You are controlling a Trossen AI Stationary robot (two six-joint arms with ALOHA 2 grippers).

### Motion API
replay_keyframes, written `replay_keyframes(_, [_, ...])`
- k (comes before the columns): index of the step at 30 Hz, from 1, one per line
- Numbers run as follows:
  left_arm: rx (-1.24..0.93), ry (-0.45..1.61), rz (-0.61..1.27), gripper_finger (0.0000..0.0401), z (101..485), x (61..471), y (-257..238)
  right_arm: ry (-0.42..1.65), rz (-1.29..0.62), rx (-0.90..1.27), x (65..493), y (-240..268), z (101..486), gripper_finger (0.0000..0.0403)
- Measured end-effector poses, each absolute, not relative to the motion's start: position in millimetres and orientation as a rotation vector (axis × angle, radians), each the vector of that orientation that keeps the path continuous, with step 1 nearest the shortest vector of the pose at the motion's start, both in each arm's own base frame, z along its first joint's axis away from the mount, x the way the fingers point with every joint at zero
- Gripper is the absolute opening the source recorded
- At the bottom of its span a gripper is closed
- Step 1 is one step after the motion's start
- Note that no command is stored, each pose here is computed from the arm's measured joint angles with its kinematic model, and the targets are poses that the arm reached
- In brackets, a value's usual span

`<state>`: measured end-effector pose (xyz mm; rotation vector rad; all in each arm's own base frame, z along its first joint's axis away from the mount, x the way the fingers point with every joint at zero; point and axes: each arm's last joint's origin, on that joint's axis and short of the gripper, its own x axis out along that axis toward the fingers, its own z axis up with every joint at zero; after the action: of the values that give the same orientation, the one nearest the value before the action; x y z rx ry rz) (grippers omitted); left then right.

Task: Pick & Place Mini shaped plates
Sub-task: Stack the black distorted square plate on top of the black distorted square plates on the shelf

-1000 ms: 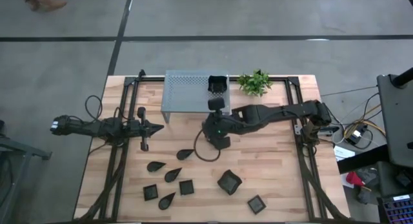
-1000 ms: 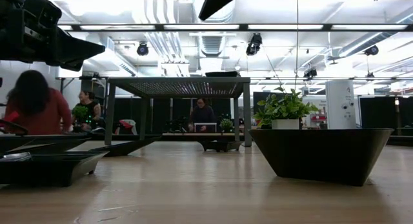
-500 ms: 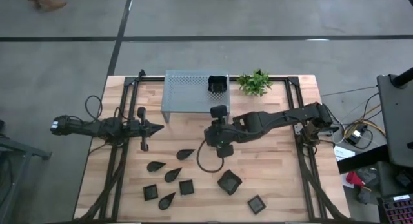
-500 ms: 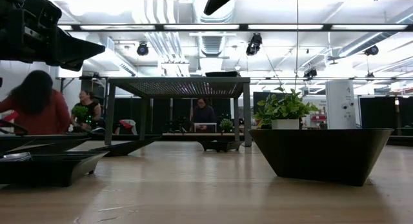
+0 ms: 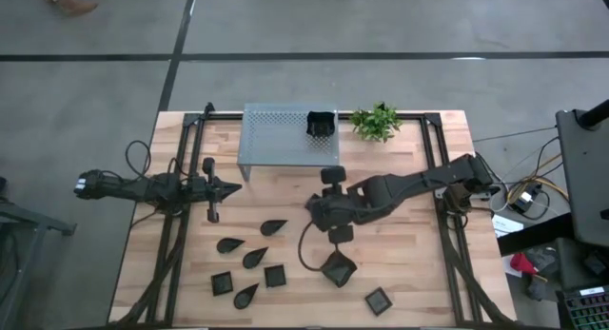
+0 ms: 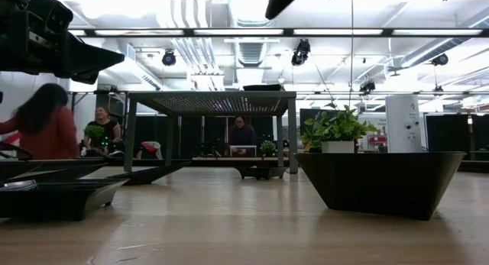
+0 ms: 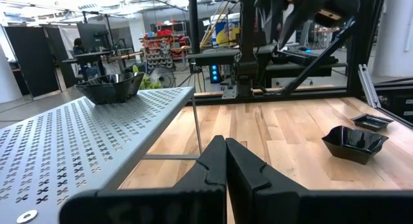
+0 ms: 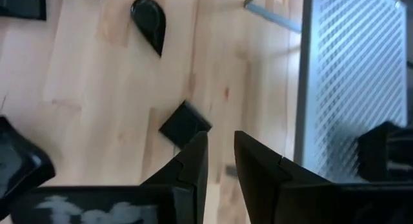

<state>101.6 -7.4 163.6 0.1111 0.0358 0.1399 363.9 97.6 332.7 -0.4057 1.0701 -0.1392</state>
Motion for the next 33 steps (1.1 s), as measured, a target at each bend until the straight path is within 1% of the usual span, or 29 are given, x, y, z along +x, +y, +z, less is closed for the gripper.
replay_keyframes(3, [0.111,0.036,0.140,0.0000,164,102,-7,1.100,-0.142,-0.391,359,103,330,0.0071])
replay_keyframes(8, [0.111,0.036,0.140,0.0000,164,102,-7,1.127,-0.060,-0.389,352,122,325,0.0069])
replay_keyframes(10, [0.111,0.036,0.140,0.0000,164,102,-7,1.127,-0.011,-0.415,348,133,322,0.0070])
replay_keyframes(13, [0.111,0.036,0.140,0.0000,164,102,-7,1.073,0.076,-0.435,346,155,317,0.0073])
replay_keyframes(17, [0.111,0.036,0.140,0.0000,164,102,-7,1.070,0.238,-0.440,340,178,301,0.0078])
replay_keyframes(20, [0.111,0.036,0.140,0.0000,164,102,-7,1.088,0.267,-0.444,336,191,284,0.0083])
replay_keyframes(24, [0.111,0.036,0.140,0.0000,164,102,-7,1.094,0.331,-0.528,326,209,261,0.0099])
replay_keyframes(28, [0.111,0.036,0.140,0.0000,164,102,-7,1.070,0.366,-0.567,320,226,244,0.0126])
replay_keyframes(33, [0.111,0.035,0.140,0.0000,164,102,-7,1.105,0.341,-0.617,321,238,221,0.0155])
